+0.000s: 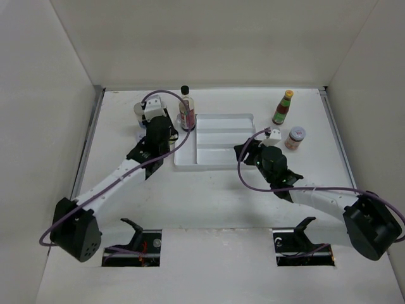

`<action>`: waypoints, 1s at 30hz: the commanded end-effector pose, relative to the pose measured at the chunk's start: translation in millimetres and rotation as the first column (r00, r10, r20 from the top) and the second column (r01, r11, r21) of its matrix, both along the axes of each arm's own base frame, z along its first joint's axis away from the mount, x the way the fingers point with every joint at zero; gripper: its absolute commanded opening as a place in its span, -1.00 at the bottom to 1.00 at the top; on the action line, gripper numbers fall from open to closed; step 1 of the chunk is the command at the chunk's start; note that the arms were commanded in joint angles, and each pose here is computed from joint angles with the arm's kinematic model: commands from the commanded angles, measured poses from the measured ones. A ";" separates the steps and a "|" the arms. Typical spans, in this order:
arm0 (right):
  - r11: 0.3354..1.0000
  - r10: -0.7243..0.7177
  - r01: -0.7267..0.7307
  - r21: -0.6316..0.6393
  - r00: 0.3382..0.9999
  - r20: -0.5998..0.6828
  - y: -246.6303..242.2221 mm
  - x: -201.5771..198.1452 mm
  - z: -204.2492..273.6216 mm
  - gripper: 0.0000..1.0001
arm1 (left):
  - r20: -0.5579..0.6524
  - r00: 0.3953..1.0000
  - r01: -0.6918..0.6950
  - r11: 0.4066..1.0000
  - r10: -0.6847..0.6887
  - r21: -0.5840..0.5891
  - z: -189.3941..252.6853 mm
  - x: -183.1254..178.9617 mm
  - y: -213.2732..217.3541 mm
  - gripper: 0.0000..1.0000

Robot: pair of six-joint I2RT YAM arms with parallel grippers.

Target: Organize the condiment bottles

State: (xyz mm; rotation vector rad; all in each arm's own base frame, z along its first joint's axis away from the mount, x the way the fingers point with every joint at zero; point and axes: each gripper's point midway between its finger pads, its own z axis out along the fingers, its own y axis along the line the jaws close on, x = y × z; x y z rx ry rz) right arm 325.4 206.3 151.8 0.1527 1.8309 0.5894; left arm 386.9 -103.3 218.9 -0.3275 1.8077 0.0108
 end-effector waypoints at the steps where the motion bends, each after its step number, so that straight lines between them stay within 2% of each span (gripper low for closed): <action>1: 0.998 -0.014 0.010 0.058 0.997 0.070 1.4 4.9 26.0 0.28 | 0.184 0.980 0.090 0.993 -0.074 -0.082 70.0 -14.4 -32.6 -0.69; 5: 0.997 -0.041 0.037 0.062 0.997 0.071 -5.7 5.3 26.7 0.28 | 0.198 0.963 0.205 0.975 -0.185 -0.086 84.2 -12.2 -89.7 -0.69; 12: 0.993 -0.093 0.087 0.082 0.993 0.074 -22.8 6.1 28.9 0.29 | 0.205 0.942 0.286 0.955 -0.265 -0.076 91.9 40.9 -155.5 -0.69; 19: 0.987 -0.125 0.117 0.107 0.989 0.073 -34.6 7.0 30.2 0.30 | 0.177 0.947 0.280 0.959 -0.267 -0.050 79.7 100.6 -179.6 -0.68; 30: 0.988 -0.123 0.117 0.106 0.991 0.052 -31.6 9.9 24.2 0.33 | 0.101 0.956 0.280 0.960 -0.276 -0.021 27.7 144.5 -186.0 -0.62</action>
